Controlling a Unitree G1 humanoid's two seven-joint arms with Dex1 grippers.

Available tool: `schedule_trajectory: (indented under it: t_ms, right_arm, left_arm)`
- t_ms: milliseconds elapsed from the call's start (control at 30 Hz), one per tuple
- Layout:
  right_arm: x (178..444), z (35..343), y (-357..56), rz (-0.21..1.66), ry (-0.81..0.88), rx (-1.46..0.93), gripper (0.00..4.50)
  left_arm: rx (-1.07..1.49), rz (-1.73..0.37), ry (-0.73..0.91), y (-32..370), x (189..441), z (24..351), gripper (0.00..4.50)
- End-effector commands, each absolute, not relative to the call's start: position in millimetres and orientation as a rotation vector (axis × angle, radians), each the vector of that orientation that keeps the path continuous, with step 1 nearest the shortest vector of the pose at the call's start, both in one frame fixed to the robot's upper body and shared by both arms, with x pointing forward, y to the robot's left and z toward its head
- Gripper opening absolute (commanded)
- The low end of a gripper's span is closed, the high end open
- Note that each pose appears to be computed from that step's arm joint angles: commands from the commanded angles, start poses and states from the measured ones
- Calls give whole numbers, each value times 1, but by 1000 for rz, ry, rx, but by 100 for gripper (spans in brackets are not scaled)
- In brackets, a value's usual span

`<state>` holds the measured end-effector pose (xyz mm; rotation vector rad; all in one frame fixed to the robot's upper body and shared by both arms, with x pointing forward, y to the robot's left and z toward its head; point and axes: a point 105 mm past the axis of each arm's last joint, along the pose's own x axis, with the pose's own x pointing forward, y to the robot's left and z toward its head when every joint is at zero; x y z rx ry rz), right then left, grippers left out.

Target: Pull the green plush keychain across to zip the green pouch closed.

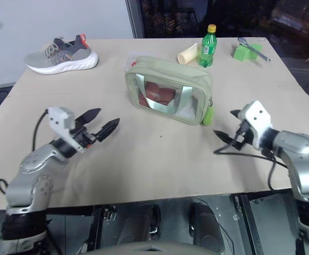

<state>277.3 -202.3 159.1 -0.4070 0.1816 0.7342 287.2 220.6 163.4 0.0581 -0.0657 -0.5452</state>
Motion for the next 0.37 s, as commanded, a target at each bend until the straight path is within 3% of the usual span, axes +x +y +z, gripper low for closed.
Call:
schedule_trajectory:
  t_ms: [33, 367]
  right_arm:
    - [260, 172, -208, 731, 156, -440, 450]
    - [246, 175, -219, 685, 168, -440, 450]
  left_arm:
    - [84, -573, -72, 227, 269, 173, 438]
    - [97, -570, -23, 243, 247, 177, 438]
